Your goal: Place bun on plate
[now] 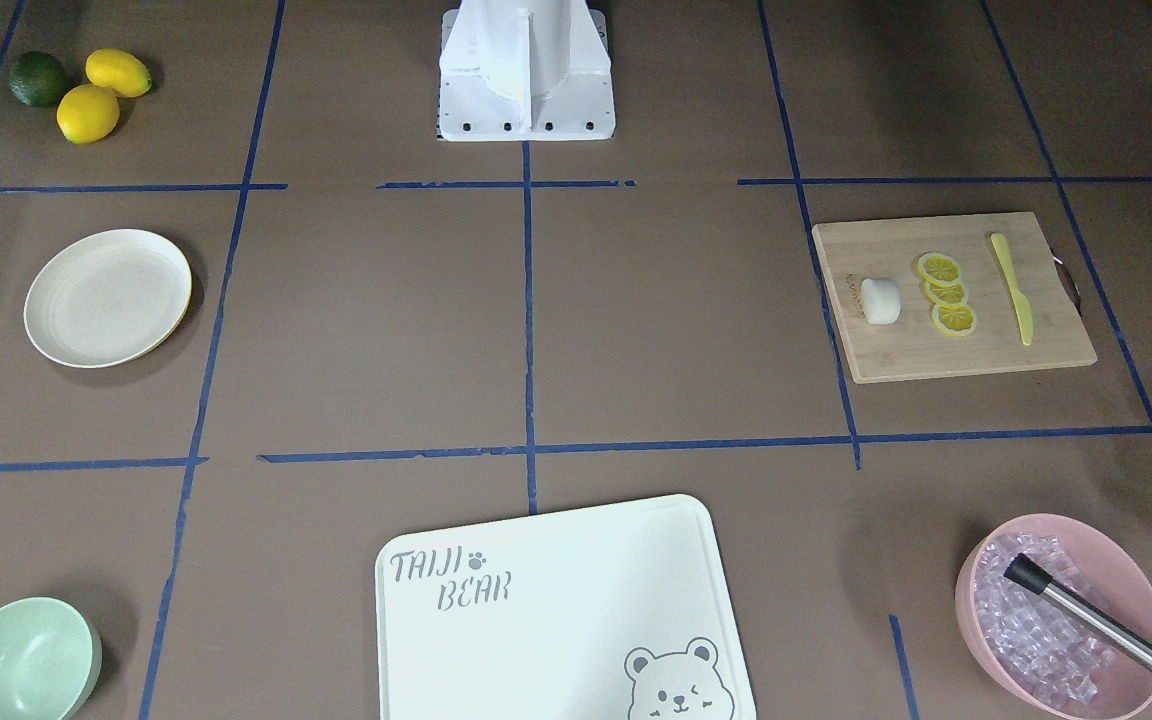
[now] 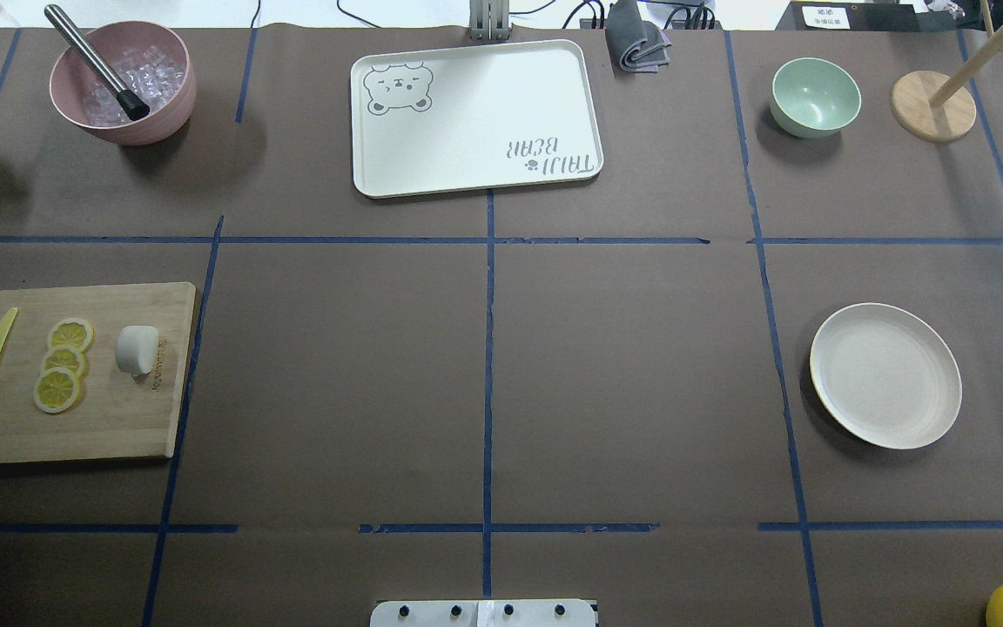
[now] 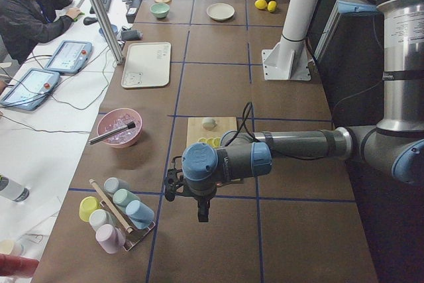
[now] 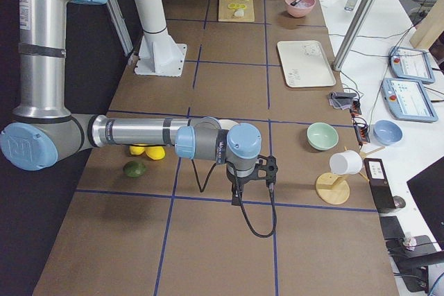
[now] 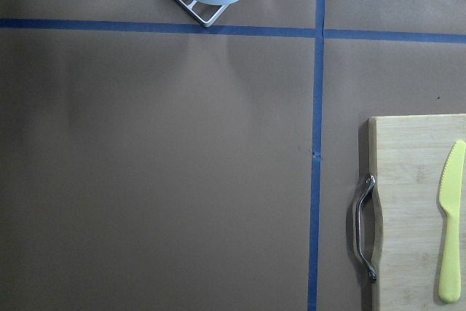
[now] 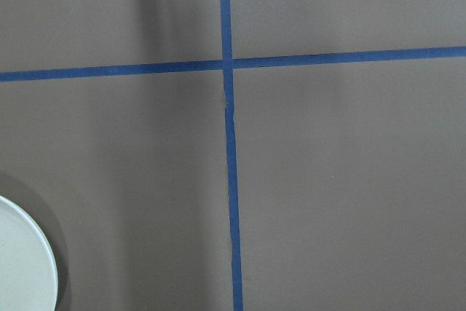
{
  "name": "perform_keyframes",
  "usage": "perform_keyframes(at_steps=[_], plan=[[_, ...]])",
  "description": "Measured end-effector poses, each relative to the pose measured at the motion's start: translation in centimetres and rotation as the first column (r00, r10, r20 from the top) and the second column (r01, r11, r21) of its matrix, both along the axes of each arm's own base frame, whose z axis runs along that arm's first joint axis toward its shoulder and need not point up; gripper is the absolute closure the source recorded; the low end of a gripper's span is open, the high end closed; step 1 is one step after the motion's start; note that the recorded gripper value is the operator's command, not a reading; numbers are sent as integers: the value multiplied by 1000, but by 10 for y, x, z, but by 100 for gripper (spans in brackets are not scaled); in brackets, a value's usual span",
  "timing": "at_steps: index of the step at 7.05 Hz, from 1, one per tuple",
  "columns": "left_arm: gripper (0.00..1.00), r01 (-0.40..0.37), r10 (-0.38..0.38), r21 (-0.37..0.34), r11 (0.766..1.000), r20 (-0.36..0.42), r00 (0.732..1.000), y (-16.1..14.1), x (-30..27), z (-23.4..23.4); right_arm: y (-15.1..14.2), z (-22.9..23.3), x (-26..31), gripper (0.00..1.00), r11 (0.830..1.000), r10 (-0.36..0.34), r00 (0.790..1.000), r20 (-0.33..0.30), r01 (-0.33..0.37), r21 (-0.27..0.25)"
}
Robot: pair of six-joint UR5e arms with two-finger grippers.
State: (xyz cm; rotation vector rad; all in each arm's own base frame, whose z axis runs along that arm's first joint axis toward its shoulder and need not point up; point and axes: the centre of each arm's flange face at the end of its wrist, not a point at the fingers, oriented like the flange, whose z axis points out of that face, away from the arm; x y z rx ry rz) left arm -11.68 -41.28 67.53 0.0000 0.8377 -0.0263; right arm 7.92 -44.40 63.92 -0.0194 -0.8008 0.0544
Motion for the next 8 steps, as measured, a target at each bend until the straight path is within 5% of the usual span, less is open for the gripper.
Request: perform_keyframes(at_steps=[6, 8], plan=[[0, -1, 1, -4, 1000, -1, 1000, 0, 1, 0, -1, -2, -6, 0, 1000, 6, 1000, 13, -6, -15], [0, -1, 1, -4, 1000, -2, 1000, 0, 1, 0, -10, -13, -36, 0, 997, -47, 998, 43, 44, 66]])
